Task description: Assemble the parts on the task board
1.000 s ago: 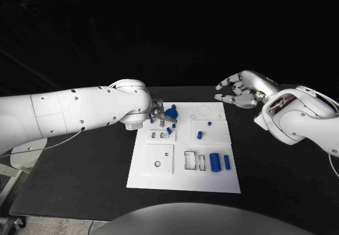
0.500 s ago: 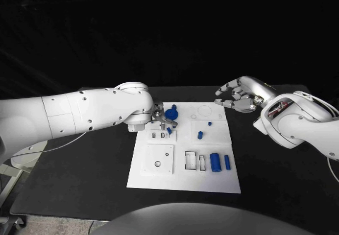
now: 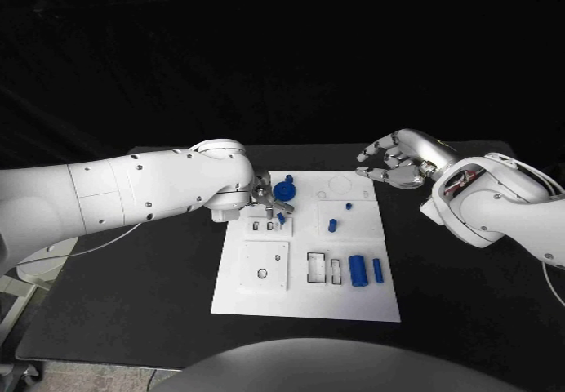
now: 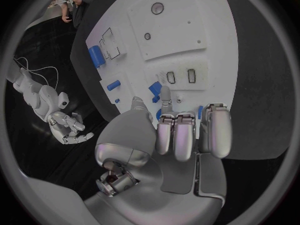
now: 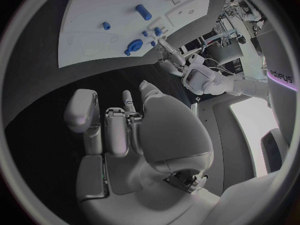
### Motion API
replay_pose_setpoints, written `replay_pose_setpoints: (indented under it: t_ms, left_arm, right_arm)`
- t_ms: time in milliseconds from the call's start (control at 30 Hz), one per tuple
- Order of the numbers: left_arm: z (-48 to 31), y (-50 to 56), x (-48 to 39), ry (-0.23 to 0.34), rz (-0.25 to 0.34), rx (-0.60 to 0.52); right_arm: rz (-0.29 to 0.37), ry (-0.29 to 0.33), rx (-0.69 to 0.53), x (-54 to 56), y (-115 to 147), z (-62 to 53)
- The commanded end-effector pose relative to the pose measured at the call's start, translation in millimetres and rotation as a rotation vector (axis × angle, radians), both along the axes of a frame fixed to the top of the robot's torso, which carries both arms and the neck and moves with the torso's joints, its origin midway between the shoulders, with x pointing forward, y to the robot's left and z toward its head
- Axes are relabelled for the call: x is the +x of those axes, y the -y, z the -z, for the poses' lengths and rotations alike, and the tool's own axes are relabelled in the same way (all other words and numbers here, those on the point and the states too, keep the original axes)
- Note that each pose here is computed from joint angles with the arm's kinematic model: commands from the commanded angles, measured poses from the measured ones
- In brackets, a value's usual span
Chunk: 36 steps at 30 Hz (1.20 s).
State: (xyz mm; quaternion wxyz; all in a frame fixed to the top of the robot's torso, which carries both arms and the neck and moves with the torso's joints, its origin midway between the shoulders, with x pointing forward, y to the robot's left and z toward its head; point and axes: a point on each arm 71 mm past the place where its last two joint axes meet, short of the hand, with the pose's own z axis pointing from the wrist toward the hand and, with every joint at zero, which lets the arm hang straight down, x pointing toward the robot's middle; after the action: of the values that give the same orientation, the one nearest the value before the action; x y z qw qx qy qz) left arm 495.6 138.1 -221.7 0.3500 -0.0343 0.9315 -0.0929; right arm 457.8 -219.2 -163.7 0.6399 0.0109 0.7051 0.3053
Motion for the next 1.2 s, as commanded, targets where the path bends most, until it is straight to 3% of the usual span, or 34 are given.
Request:
replay_pose_setpoints:
  t_ms: [33,367,1200]
  left_arm:
    - [3.5,1.6,-3.0,-0.025,0.019,0.011]
    - [11.9,3.8,-3.0,-0.023,-0.002,-0.010]
    - [16.0,7.4,-1.0,-0.021,-0.028,-0.042]
  right_arm:
    - [-0.006,-0.010,-0.005,-0.3,-1.3,1.0]
    - [-0.014,-0.010,-0.002,-1.6,-3.2,1.2]
    - [-0.020,-0.033,-0.014,-1.7,-2.8,4.9]
